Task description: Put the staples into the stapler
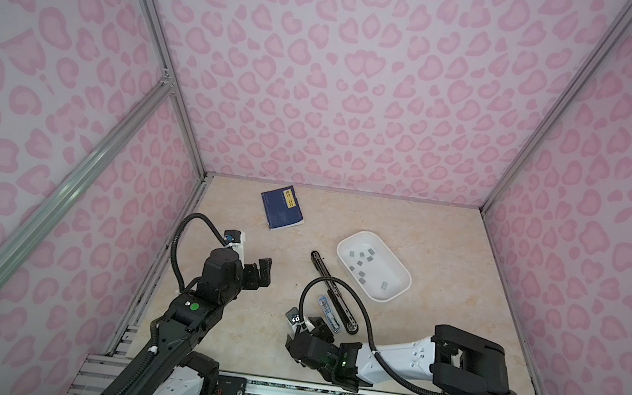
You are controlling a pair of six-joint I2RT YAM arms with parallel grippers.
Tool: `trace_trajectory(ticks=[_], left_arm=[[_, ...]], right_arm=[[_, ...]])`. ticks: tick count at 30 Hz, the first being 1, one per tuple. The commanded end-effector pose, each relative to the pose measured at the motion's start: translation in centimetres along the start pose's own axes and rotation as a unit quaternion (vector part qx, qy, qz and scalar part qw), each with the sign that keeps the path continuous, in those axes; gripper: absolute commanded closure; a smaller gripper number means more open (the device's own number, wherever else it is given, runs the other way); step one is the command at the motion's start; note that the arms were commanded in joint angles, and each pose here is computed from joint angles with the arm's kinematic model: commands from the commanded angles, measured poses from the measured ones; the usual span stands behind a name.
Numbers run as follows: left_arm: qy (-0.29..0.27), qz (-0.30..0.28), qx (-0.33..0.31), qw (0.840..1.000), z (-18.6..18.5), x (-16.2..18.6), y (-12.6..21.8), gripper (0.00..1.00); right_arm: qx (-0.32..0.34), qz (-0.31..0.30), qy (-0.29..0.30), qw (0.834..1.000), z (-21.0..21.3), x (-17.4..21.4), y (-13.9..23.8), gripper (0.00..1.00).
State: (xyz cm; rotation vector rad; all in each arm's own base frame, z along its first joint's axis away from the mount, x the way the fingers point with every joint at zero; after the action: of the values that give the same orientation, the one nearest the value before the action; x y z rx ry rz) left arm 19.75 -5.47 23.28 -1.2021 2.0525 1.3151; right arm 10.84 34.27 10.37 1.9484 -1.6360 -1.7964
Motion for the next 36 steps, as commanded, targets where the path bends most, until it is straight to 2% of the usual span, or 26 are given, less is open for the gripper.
trace_trajectory(ticks=[1,9,15,22,24,28,36], left_arm=[[-0.003,-0.006,0.018,1.0,-0.4,-0.3,-0.2,0.01],[-0.007,0.003,0.01,1.0,-0.3,-0.1,-0.7,0.01],[-0.015,0.01,0.021,1.0,-0.7,0.0,-1.0,0.02],[-0.063,0.031,0.069,0.995,-2.9,1.3,-1.4,0.03],[-0.074,0.049,0.085,0.992,-3.5,2.2,-2.0,0.03],[-0.097,0.122,0.101,0.983,-4.2,4.7,-2.9,0.07],[-0.136,0.196,0.121,0.964,-5.0,8.6,-4.3,0.04]], right_arm=[[0.018,0.003,-0.015,1.0,-0.7,1.1,-0.9,0.27],[0.047,0.014,-0.01,0.999,-2.0,1.9,-1.5,0.32],[0.075,0.011,-0.001,0.997,-2.8,1.4,-0.6,0.44],[0.086,-0.007,-0.005,0.996,-3.5,1.2,1.4,0.44],[0.092,-0.013,-0.01,0.996,-4.0,1.1,2.5,0.44],[0.102,-0.036,-0.024,0.994,-5.6,1.3,5.5,0.42],[0.076,-0.087,-0.079,0.99,-8.3,2.5,9.4,0.4]])
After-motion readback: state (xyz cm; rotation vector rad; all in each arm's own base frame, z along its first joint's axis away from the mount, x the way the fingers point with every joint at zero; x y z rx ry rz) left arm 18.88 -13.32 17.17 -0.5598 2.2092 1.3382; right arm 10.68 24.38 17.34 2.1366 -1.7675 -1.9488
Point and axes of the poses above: each gripper's point midway between its finger pads, its own y axis back along the fingers, its own z axis along the line the jaws close on, x = y × z, the point moved 10 cm from there along y, back along the fingers, and after that the axes turned 14 degrees about y, right-handed, at the moved point
